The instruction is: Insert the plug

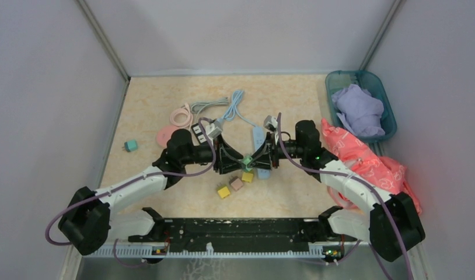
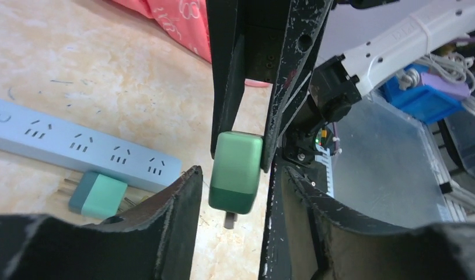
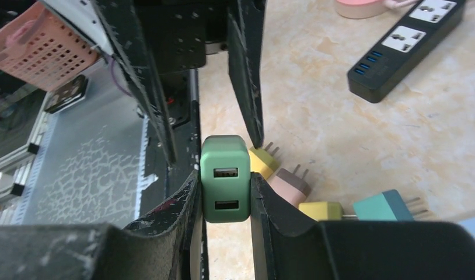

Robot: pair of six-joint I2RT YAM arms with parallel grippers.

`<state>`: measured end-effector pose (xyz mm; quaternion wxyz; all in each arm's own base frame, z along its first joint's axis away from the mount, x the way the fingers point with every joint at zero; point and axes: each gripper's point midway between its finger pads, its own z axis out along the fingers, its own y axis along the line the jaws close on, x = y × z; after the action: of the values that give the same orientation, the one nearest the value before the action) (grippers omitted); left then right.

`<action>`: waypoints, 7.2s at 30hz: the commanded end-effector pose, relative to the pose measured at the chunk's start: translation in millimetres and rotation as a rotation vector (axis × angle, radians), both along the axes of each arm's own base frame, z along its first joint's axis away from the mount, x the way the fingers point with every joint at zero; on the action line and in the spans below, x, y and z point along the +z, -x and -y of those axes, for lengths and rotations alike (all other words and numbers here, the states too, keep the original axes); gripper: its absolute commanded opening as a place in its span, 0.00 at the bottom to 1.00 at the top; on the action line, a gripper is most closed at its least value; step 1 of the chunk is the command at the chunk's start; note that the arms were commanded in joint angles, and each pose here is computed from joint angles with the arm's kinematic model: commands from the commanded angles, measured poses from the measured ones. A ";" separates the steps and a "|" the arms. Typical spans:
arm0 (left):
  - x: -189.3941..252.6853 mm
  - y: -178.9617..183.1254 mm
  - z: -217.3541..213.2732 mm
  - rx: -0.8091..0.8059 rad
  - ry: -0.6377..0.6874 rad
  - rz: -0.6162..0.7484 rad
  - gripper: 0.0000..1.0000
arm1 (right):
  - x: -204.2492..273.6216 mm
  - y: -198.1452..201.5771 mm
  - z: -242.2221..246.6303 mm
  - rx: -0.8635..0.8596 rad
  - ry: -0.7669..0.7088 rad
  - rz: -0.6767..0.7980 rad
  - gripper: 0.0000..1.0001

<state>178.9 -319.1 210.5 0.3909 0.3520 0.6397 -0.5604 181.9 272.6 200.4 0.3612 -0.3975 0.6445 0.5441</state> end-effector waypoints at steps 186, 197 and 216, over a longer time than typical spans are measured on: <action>-147.3 -44.1 23.0 0.631 -0.394 -0.607 0.51 | -126.5 -164.7 31.6 -1.085 0.794 -0.167 0.31; -135.6 -61.8 -3.1 0.701 -0.454 -0.438 0.66 | -65.3 -153.8 32.6 -1.053 0.608 -0.086 0.65; -131.2 -92.8 0.6 0.637 -0.587 -0.247 0.78 | -29.2 -105.1 91.6 -1.131 0.319 0.101 0.81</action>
<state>270.6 -320.6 86.0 0.3617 0.1425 0.8830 -0.2630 281.0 180.9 146.2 0.5081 -0.0784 0.8490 0.1221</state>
